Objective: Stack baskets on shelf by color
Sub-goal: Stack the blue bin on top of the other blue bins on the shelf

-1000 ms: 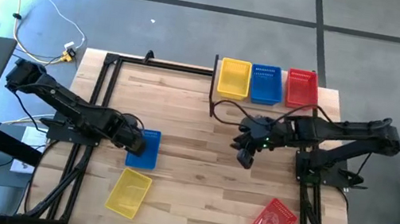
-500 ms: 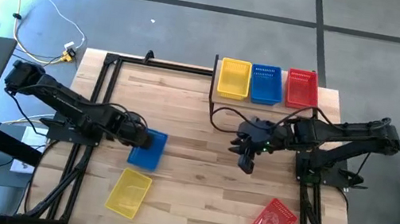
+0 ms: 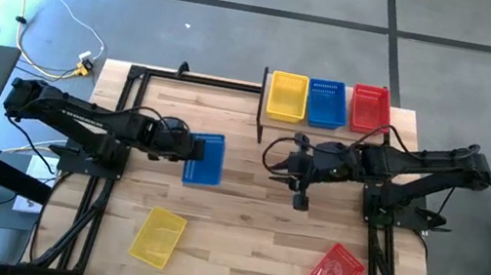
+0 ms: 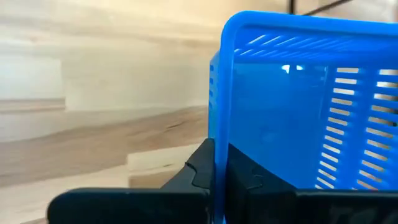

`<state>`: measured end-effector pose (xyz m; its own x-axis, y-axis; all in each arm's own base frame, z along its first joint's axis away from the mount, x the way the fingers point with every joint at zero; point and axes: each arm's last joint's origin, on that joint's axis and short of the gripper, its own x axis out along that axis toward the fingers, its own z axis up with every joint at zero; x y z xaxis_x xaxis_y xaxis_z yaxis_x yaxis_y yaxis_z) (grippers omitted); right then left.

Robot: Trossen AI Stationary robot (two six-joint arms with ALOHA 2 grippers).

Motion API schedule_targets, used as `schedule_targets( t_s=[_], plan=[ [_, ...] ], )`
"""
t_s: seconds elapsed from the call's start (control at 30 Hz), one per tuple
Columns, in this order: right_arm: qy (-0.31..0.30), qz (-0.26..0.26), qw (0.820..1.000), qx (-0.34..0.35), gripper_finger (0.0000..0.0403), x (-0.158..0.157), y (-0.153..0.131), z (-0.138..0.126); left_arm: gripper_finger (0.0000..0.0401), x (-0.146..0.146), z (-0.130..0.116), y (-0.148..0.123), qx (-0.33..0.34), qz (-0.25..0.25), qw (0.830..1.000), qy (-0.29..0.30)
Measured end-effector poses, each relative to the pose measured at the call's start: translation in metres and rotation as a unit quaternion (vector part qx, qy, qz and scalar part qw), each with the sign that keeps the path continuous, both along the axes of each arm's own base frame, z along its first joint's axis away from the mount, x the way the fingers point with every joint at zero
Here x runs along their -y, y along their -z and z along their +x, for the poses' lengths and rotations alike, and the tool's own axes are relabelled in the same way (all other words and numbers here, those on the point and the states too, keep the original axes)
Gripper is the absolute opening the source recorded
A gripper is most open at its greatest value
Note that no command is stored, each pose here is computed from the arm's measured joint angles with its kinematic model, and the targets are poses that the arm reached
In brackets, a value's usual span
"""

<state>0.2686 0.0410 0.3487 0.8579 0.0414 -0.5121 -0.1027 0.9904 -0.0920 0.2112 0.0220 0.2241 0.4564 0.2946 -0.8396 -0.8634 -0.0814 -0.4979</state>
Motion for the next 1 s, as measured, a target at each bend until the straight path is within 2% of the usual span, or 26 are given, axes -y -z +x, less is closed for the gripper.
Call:
schedule_targets(
  t_s=[0.13, 0.27, 0.37, 0.57, 0.77, 1.0],
  plan=[
    [-0.014, -0.032, 0.999, 0.020, 0.0094, 0.003, -0.006, 0.002, 0.0001, -0.005, 0.005, -0.021, 0.016, 0.021, 1.000, -0.012],
    [-0.033, -0.057, 0.997, 0.025, 0.0094, 0.005, -0.017, 0.011, 0.0000, -0.009, 0.012, -0.038, 0.004, 0.034, 0.999, -0.020],
    [-0.057, -0.078, 0.995, 0.012, 0.0094, 0.005, -0.022, 0.024, 0.0000, -0.012, 0.027, -0.047, -0.004, 0.047, 0.999, -0.020],
    [-0.081, -0.115, 0.990, -0.032, 0.0094, 0.003, -0.020, 0.048, 0.0000, -0.016, 0.060, -0.048, -0.040, 0.064, 0.997, -0.006],
    [-0.091, -0.129, 0.986, -0.058, 0.0094, 0.000, -0.004, 0.074, 0.0000, -0.019, 0.081, -0.042, -0.056, 0.060, 0.997, -0.005],
    [-0.085, -0.112, 0.985, -0.105, 0.0094, -0.004, 0.027, 0.100, 0.0000, -0.024, 0.086, -0.039, -0.057, 0.032, 0.998, -0.005]
  ],
)
